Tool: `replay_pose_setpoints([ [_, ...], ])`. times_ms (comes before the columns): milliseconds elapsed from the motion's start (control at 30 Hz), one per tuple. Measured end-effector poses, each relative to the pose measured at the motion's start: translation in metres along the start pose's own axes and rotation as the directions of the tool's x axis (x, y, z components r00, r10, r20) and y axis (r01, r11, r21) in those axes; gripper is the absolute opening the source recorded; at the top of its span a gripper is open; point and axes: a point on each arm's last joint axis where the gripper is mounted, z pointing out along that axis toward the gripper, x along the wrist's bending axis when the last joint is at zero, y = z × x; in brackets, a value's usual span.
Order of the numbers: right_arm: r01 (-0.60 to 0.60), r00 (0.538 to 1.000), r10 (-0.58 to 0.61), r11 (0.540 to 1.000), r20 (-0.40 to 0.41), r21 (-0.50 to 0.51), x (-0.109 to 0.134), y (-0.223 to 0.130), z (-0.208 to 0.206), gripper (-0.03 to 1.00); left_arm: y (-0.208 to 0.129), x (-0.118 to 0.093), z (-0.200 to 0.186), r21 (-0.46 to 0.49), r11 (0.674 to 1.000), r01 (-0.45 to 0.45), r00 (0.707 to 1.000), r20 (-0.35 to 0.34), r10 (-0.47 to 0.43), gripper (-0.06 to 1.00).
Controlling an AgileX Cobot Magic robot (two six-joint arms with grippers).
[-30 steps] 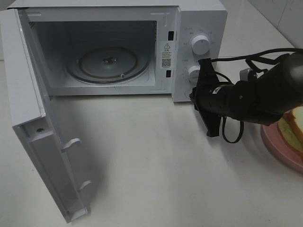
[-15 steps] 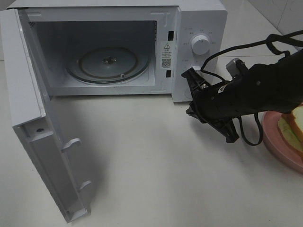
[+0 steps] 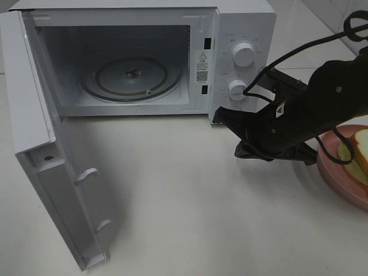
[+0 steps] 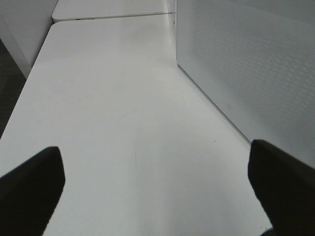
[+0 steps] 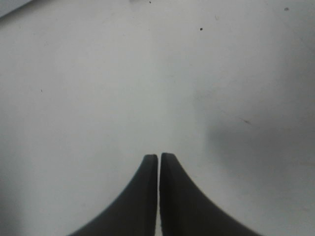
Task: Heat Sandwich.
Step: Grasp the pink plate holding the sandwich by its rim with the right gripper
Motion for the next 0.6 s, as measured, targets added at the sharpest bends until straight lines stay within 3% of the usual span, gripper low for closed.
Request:
replay_pose_setpoints([
  [233,0.191,0.978,-0.196,0.979,0.077,0.065,-0.007,-0.004,-0.013,0.05,0.000,0.000,0.000,0.000,1.000,0.000,1.000,0.000,0.000,0.95],
  [333,0.341,0.932,-0.350,0.935,0.097,0.101,-0.010,-0.005,-0.023,0.06,0.000,0.000,0.000,0.000,1.000,0.000,1.000,0.000,0.000,0.95],
  [400,0.372,0.919,-0.382,0.922,0.097,0.105,-0.010,-0.005,-0.024,0.06,0.000,0.000,0.000,0.000,1.000,0.000,1.000,0.000,0.000,0.95],
  [433,0.439,0.888,-0.449,0.892,0.095,0.110,-0.011,-0.004,-0.028,0.07,0.000,0.000,0.000,0.000,1.000,0.000,1.000,0.000,0.000,0.95],
  [600,0.467,0.865,-0.487,0.870,0.125,0.157,-0.020,0.002,-0.035,0.12,0.000,0.000,0.000,0.000,1.000,0.000,1.000,0.000,0.000,0.95],
])
